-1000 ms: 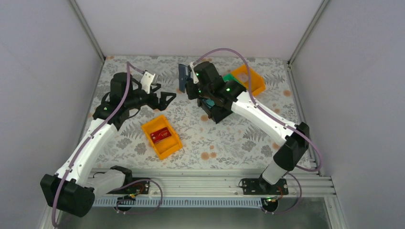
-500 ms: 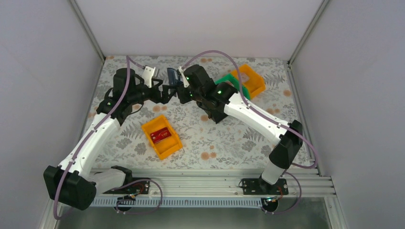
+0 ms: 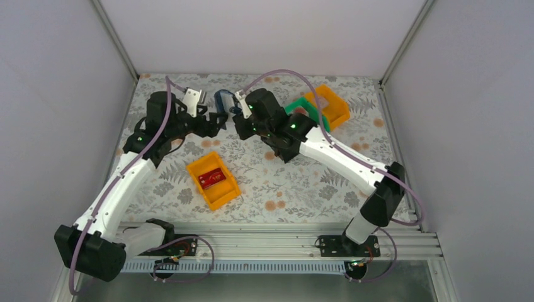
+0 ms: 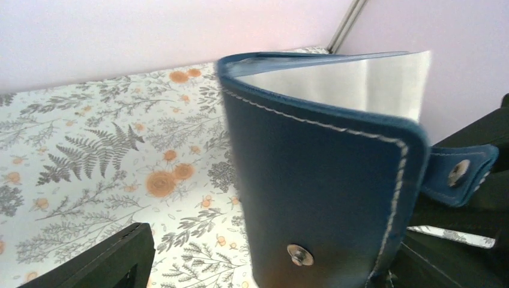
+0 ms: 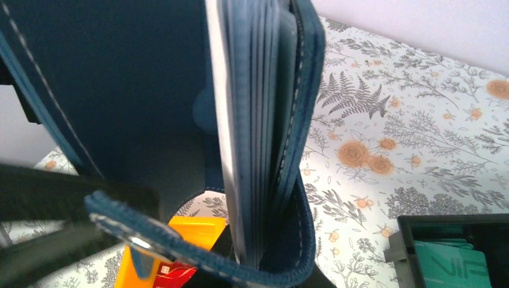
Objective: Take the credit cards out of the card holder
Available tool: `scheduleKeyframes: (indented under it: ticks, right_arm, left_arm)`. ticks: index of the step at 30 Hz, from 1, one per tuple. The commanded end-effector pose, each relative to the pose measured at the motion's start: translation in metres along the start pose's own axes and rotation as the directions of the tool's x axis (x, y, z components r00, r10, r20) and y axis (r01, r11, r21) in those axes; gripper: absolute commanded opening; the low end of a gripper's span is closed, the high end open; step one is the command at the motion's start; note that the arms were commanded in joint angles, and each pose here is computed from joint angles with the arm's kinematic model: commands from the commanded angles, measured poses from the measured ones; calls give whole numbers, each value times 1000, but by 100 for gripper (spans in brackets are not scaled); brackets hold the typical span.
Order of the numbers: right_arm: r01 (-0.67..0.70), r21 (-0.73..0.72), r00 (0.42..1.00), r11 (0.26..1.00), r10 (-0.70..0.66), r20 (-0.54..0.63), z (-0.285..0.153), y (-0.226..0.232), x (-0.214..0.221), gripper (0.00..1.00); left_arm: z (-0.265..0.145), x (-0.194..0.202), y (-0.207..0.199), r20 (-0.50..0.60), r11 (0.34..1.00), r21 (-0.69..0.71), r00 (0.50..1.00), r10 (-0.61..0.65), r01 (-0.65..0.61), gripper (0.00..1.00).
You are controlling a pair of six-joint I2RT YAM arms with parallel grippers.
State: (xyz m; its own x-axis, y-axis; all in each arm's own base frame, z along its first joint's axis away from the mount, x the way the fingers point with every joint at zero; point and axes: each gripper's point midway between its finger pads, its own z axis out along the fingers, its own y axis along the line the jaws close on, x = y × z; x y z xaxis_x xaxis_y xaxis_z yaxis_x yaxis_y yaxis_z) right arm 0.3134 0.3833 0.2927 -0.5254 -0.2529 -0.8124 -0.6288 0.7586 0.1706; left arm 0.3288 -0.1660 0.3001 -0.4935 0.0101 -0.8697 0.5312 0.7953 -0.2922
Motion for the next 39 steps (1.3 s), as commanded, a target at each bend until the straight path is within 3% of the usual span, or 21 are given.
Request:
scheduleKeyframes:
  ticks: [1,9,12,16,19,22,24,26,34,36,39]
  right_arm:
    - [72,-129,989,989,-54,141,-56,25,-30,4]
    - [194,-285,975,939,-153,159,-73,39,-19,4]
    - [233,-328,966,915,-179,188,-84,46,-19,4]
    - [276,-383,953,882,-198,231,-100,51,-16,4]
    - [321,-437,938,840,-219,268,-112,60,-12,5]
    - [350,-458,928,817,-237,287,-118,61,-7,25]
    - [356,-441,924,824,-239,299,-120,52,-5,44]
    - [364,-429,916,826,-236,324,-127,44,-7,55]
    - [292,-376,935,879,-180,305,-113,18,-16,66]
    - [286,-429,943,857,-172,285,-109,26,-15,75]
    - [279,-466,945,840,-154,288,-111,33,-16,96]
  left_arm:
    - [-17,-9,35,19,984,-175,999,32,-28,84]
    - [-30,-15,-10,50,993,75,995,84,-88,67]
    - [-30,-10,-12,46,992,100,996,73,-77,59]
    - [-35,-6,-38,51,962,249,993,106,-115,48]
    - [-41,0,-60,62,916,379,991,115,-130,30]
    - [-47,6,-71,54,885,451,993,102,-115,3]
    - [-49,8,-72,53,883,456,994,100,-113,2]
    - [-51,9,-73,62,882,454,992,112,-128,2]
    - [-53,14,-73,82,883,447,990,116,-141,2]
    - [-47,13,-62,72,917,386,994,82,-104,2]
    - [-37,11,-31,53,977,212,998,21,-32,2]
